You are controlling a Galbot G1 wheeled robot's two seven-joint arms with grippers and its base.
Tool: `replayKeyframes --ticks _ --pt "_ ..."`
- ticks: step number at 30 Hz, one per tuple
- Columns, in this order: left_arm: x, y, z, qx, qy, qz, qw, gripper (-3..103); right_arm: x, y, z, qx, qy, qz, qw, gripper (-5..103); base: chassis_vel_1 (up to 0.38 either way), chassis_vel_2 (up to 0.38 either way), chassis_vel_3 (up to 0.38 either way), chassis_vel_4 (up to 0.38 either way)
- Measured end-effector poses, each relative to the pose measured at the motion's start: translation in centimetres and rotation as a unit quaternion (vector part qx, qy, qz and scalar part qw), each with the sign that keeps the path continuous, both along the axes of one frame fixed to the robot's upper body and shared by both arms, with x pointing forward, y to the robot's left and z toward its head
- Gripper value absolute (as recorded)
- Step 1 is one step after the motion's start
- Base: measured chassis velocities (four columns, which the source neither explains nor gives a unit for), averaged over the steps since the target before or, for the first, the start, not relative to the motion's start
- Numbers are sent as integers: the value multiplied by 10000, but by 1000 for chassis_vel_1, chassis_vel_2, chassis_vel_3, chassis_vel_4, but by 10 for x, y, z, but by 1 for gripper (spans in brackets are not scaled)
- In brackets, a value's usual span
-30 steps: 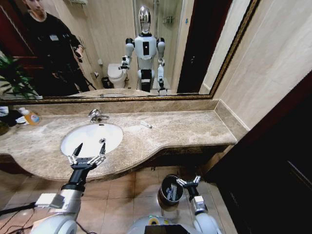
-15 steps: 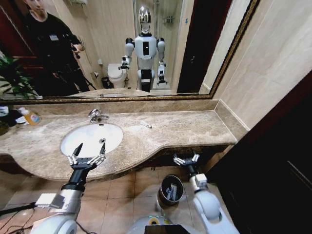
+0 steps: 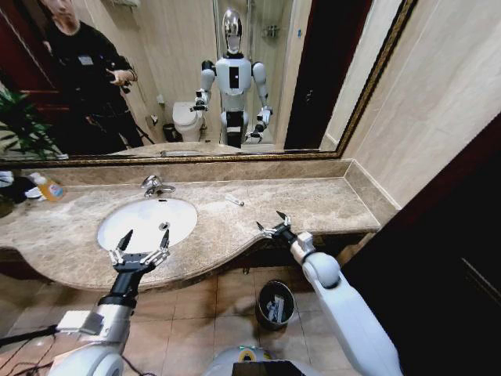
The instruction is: Pick up the trash from the sink and place it in the trash bin.
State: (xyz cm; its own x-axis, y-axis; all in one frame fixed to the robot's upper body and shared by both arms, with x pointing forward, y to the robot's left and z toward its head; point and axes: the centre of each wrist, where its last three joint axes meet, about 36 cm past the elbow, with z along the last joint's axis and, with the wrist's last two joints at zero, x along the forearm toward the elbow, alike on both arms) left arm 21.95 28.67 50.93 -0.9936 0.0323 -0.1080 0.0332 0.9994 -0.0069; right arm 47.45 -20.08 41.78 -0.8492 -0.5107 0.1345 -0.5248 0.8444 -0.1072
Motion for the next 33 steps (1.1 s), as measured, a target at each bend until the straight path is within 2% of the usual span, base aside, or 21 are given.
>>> replayKeyframes --ticks 8,10,15,29,32,33 --pt "0 0 0 0 0 0 10000 100 66 18 15 -99 100 221 9997 100 0 0 0 0" --pt "0 0 0 0 0 0 10000 100 70 19 15 -121 104 227 9996 100 0 0 0 0" --pt "0 0 0 0 0 0 10000 100 104 26 13 -399 255 289 9985 100 0 0 0 0" --pt "0 0 0 0 0 0 10000 100 120 69 6 -468 643 289 9964 101 0 0 0 0" --pt "0 0 0 0 0 0 10000 100 123 74 4 -457 684 249 9963 98 0 0 0 0" --pt "0 0 0 0 0 0 10000 100 126 76 3 -449 698 214 9963 91 0 0 0 0"
